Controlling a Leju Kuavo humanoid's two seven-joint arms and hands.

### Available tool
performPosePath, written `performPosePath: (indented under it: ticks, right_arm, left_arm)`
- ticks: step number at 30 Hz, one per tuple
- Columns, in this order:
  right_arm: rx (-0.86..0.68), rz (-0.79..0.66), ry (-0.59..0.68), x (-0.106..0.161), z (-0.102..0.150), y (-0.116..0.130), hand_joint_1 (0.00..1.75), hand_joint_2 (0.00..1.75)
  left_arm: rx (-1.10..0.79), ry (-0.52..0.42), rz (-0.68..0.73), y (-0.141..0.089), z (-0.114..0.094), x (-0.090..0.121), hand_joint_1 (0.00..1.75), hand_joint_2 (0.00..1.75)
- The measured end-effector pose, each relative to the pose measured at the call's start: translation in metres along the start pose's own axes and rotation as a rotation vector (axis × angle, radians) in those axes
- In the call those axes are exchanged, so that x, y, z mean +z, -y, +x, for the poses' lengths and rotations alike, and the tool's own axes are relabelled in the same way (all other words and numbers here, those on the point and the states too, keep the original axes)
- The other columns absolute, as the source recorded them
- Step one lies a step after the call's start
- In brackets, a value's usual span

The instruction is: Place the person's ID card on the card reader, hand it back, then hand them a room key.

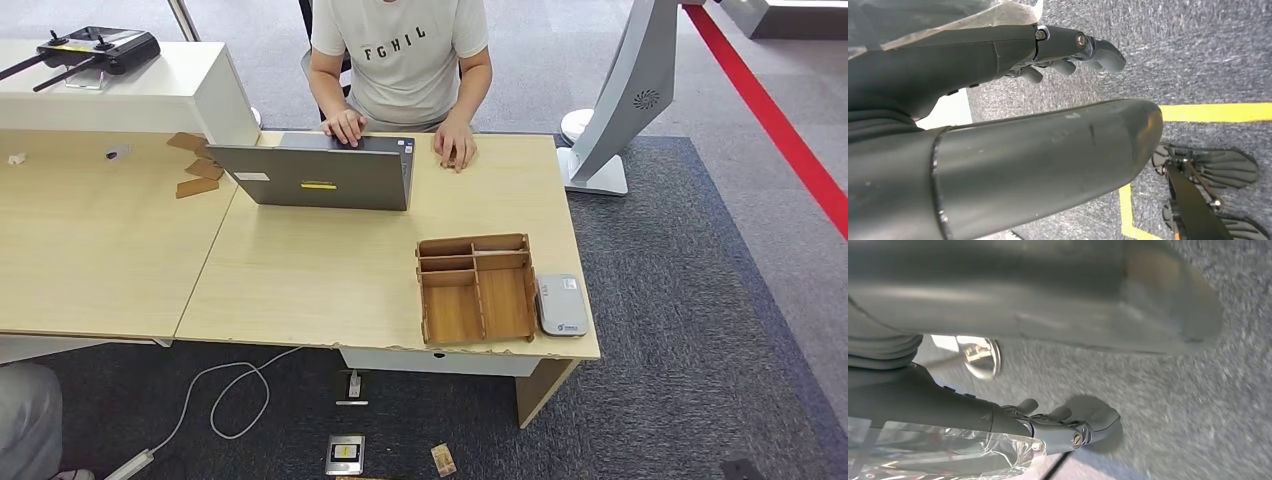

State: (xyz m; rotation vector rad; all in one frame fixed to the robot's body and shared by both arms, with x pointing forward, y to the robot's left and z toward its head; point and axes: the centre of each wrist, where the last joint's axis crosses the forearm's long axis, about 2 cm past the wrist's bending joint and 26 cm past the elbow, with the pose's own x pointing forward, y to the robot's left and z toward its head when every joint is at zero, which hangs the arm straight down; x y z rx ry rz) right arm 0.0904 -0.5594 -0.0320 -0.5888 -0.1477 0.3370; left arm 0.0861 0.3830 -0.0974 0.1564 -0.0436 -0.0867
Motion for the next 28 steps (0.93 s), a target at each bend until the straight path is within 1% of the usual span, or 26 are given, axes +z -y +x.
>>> performPosePath:
  ticks: [7,22,28]
  right_arm:
    - [-0.055,0.048,-0.036,0.001,0.004,-0.018,0.00,0.00]
    - [-0.120,0.204,-0.083,0.012,0.028,-0.095,0.00,0.00]
    - [-0.141,0.260,-0.126,0.017,0.033,-0.114,0.00,0.00]
  left_arm:
    - [-0.002,-0.001,-0.003,0.000,0.000,0.000,0.00,0.00]
    - [-0.003,-0.005,-0.003,0.000,0.000,0.000,0.00,0.00]
    - [-0.001,-0.014,0.000,0.000,0.000,0.000,0.00,0.00]
